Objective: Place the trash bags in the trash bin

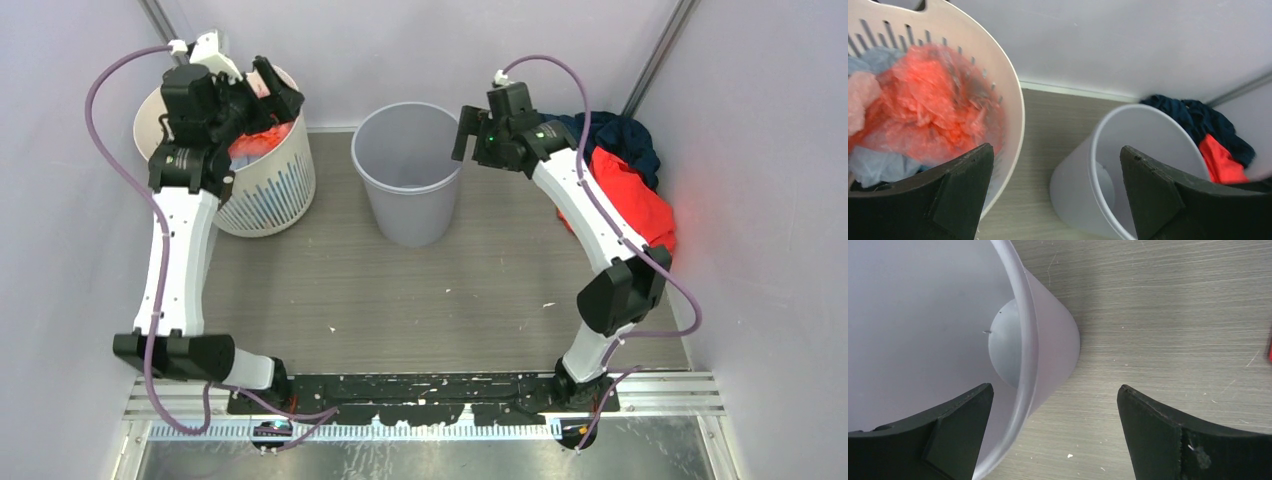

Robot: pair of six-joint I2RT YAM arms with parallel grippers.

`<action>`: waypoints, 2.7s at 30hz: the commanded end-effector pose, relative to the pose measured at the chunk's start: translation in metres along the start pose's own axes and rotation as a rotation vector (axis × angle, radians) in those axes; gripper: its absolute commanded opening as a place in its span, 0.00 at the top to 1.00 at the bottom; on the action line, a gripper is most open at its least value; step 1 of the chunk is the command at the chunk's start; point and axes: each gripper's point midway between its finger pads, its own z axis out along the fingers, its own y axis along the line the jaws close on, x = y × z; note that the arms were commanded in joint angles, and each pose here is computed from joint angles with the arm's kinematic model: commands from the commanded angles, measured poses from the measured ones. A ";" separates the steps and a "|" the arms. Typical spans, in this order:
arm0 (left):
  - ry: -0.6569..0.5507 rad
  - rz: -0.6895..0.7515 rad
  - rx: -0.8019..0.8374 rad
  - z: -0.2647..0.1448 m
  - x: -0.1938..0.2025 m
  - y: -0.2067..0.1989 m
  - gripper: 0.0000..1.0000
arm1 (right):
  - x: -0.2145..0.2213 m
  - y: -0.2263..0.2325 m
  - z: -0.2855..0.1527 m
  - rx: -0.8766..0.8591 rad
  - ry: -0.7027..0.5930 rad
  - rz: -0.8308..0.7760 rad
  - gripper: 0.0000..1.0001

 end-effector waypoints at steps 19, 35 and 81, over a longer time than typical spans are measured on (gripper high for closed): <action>0.401 0.019 0.253 -0.144 0.177 -0.086 0.07 | 0.000 0.028 -0.037 0.065 -0.069 -0.097 0.79; 0.422 0.006 0.303 -0.174 0.166 -0.091 0.07 | 0.072 -0.036 -0.093 0.144 -0.024 -0.073 0.98; 0.033 -0.224 -0.433 0.085 0.013 0.127 0.05 | 0.150 -0.073 -0.170 -0.005 -0.010 0.034 0.08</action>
